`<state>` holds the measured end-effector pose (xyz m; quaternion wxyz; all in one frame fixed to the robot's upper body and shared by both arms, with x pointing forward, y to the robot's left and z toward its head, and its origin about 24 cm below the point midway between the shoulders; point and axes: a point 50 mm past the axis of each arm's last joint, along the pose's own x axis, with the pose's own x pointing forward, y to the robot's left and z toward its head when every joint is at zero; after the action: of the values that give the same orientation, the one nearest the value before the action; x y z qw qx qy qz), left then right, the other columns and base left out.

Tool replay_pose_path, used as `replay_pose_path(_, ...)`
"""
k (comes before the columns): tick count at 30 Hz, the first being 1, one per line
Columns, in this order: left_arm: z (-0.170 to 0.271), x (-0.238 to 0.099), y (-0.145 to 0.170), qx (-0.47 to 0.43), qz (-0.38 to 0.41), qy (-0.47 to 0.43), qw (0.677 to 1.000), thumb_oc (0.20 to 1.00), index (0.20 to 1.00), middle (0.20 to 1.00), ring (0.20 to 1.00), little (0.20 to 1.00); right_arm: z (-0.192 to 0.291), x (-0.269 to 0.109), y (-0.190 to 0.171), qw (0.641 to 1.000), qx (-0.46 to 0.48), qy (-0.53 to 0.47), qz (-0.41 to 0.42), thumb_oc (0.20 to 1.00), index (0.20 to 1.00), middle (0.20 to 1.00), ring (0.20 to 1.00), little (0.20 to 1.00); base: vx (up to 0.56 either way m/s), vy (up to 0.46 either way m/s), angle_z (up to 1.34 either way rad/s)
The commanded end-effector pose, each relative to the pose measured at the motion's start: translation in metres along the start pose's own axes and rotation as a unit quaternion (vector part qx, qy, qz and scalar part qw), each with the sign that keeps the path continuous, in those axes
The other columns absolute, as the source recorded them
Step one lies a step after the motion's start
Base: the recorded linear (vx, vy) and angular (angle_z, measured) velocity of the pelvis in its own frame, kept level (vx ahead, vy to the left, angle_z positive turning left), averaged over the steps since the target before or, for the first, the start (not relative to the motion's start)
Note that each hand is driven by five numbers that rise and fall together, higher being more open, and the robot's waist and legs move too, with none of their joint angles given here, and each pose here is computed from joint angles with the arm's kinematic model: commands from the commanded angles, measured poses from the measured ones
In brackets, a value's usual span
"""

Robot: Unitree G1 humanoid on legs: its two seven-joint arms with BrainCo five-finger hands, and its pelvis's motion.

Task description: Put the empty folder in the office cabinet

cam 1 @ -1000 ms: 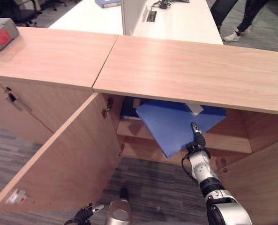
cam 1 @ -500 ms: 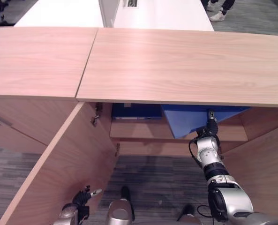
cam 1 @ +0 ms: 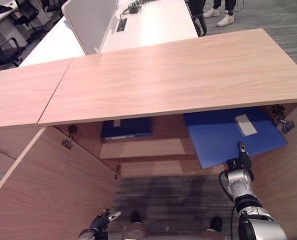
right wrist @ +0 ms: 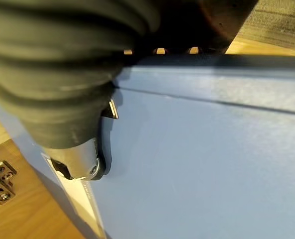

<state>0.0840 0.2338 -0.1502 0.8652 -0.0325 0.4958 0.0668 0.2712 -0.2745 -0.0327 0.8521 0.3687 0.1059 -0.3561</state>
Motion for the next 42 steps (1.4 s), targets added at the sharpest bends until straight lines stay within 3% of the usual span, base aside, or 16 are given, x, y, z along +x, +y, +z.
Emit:
replay_pose_path(1, 0.003, -0.007, 0.026, 0.047, 0.007, 0.002, 0.999, 1.0, 1.0, 1.0, 1.0, 1.0, 0.031, 0.002, 0.053, 0.992, 0.032, -0.06, 0.107, 0.2, 0.2, 0.2, 0.2, 0.2, 0.07, -0.227, -0.06)
replay_pose_path(7, -0.006, -0.008, 0.019, 0.04, -0.006, 0.017, 0.999, 1.0, 1.0, 1.0, 1.0, 1.0, 0.037, 0.001, 0.035, 0.993, 0.02, -0.065, 0.097, 0.2, 0.2, 0.2, 0.2, 0.2, 0.05, -0.215, 0.19)
replay_pose_path(22, -0.023, -0.008, 0.009, 0.08, -0.016, 0.054, 0.995, 1.0, 1.0, 1.0, 1.0, 1.0, 0.028, 0.001, 0.038, 0.994, 0.001, -0.049, 0.101, 0.2, 0.2, 0.2, 0.2, 0.2, 0.19, 0.036, 0.02)
replay_pose_path(33, 0.038, -0.005, 0.028, 0.081, 0.002, -0.054, 0.995, 1.0, 1.0, 1.0, 1.0, 1.0, -0.007, -0.009, 0.075, 0.989, 0.009, 0.006, 0.149, 0.2, 0.2, 0.2, 0.2, 0.2, 0.1, 0.118, -0.3)
replay_pose_path(42, 0.023, -0.006, 0.03, 0.11, -0.002, -0.023, 0.994, 1.0, 1.0, 1.0, 1.0, 1.0, 0.006, -0.005, 0.058, 0.992, 0.027, -0.016, 0.126, 0.2, 0.2, 0.2, 0.2, 0.2, 0.18, -0.08, 0.08)
